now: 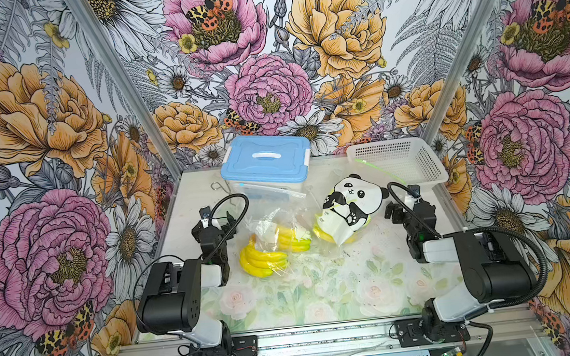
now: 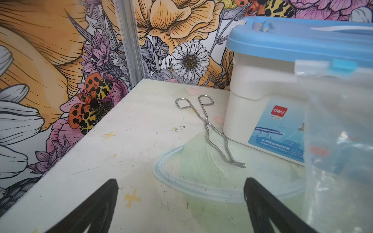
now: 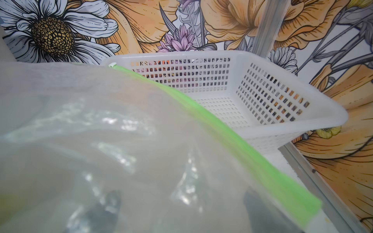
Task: Open the zip-top bag and take out the banana
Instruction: Pick up the zipper food storage bag at the center of the board, then unzip the zipper on the zipper food storage bag.
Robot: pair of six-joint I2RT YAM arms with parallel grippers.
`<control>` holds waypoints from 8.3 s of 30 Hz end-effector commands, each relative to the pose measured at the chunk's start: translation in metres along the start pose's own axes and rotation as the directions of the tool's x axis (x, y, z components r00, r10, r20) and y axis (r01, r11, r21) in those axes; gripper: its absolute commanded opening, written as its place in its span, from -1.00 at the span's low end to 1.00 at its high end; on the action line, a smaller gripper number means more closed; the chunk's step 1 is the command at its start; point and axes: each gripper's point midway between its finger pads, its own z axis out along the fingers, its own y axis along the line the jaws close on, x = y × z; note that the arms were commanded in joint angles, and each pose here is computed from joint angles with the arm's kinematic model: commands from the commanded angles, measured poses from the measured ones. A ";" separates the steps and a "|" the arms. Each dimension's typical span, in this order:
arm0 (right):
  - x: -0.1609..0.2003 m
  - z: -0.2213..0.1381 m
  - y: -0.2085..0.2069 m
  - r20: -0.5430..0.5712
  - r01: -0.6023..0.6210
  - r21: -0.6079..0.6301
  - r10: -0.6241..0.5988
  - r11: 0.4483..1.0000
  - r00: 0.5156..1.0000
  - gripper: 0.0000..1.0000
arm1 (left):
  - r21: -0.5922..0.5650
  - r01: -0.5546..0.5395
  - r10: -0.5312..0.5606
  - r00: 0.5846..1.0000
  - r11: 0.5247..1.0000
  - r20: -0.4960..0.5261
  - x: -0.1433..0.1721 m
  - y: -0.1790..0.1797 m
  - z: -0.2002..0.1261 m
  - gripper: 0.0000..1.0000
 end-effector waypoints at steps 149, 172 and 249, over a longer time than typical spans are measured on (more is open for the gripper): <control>-0.198 -0.223 0.178 0.304 0.420 -0.772 -0.303 0.477 0.903 -1.00 | 0.964 -0.236 0.401 0.900 0.124 0.169 -0.126 -0.240 -0.214 0.56; -0.218 -0.259 0.158 0.242 0.294 -0.754 -0.168 0.587 0.956 -0.13 | 0.938 -0.280 0.427 0.888 0.206 0.171 -0.161 -0.249 -0.209 -0.94; -0.250 -0.258 0.297 0.527 0.569 -0.813 -0.257 0.127 0.810 -0.67 | 0.940 -0.333 0.548 0.801 0.073 0.241 -0.214 -0.285 -0.287 -1.00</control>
